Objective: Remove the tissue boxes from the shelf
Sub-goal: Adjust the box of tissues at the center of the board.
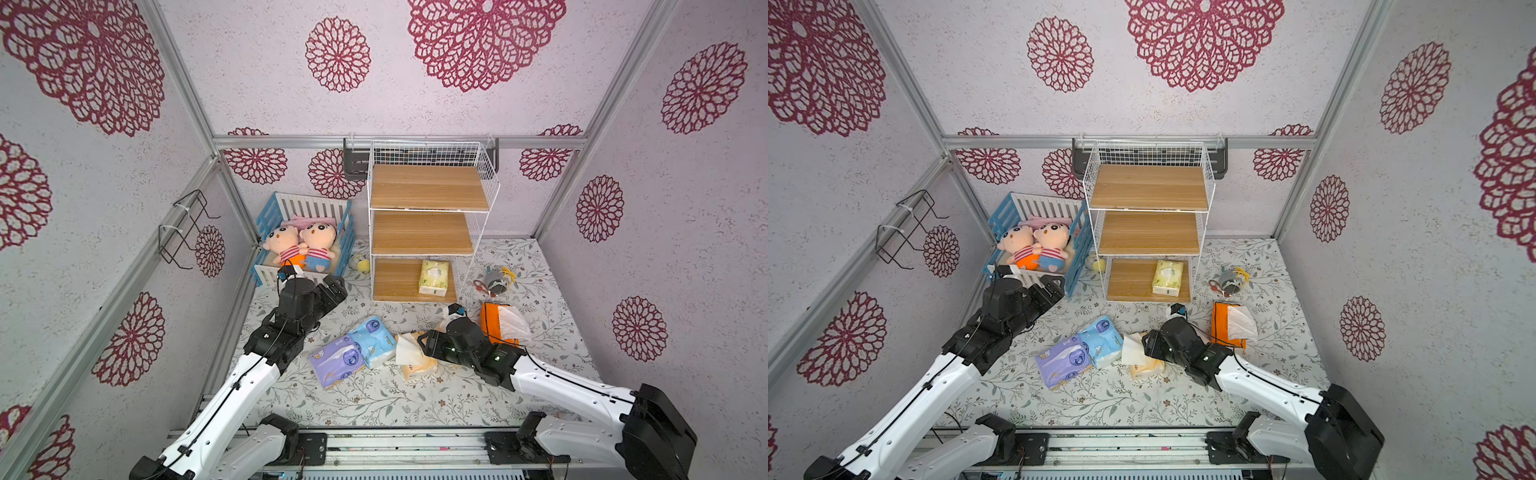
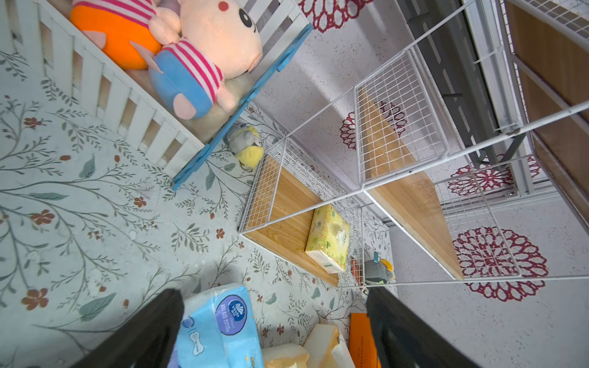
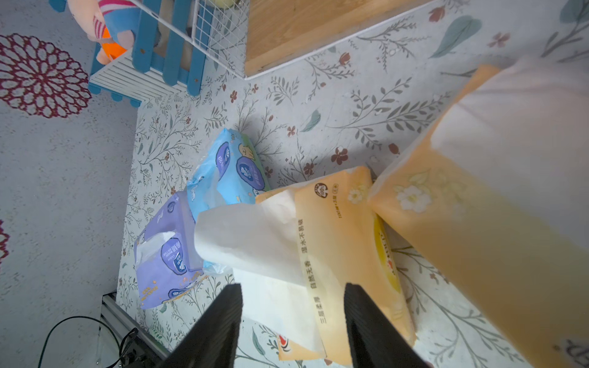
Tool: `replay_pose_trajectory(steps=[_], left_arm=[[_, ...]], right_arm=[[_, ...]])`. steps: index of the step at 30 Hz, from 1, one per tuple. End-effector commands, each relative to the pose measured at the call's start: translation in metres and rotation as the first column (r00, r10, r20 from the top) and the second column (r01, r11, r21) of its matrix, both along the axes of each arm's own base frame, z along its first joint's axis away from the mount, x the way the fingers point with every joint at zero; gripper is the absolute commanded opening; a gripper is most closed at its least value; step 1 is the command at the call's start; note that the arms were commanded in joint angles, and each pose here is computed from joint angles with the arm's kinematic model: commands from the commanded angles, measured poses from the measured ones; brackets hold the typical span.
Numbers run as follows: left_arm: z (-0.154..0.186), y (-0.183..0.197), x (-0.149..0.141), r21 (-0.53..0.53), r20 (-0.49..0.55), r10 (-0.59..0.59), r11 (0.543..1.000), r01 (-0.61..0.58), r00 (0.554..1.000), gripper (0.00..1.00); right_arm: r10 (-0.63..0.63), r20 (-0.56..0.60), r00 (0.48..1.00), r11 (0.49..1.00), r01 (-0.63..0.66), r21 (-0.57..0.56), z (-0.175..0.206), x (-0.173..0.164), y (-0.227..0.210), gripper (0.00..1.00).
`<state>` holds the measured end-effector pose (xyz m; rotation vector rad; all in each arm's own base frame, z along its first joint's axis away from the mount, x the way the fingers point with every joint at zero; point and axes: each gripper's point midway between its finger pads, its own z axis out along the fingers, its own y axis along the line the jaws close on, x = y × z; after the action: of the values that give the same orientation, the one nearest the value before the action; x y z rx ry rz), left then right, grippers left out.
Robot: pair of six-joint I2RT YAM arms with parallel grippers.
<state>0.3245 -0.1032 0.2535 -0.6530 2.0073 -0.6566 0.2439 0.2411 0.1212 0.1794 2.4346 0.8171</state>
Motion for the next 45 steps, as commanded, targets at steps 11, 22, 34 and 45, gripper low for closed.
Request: replay_pose_trajectory(steps=[11,22,34,45], left_arm=[[-0.023,-0.014,-0.016,-0.004,-0.102,-0.103,0.995,0.103,0.989,0.97],[-0.033,-0.027,-0.015,-0.057,-0.147,-0.139,0.99,0.132,0.979,0.97],[-0.033,-0.032,-0.012,-0.048,-0.149,-0.137,0.99,0.131,0.979,0.97],[-0.033,-0.036,-0.016,-0.031,-0.161,-0.132,0.991,0.128,0.978,0.97]], right_arm=[[0.011,-0.047,0.999,0.998,-0.013,-0.056,-0.016,0.023,0.003,0.57],[-0.038,-0.099,0.994,0.997,0.031,-0.078,-0.055,0.025,-0.027,0.57],[-0.074,-0.065,0.995,0.977,0.059,-0.207,-0.07,0.03,-0.061,0.57],[-0.122,0.027,0.992,0.92,0.123,-0.373,-0.04,0.044,-0.096,0.57]])
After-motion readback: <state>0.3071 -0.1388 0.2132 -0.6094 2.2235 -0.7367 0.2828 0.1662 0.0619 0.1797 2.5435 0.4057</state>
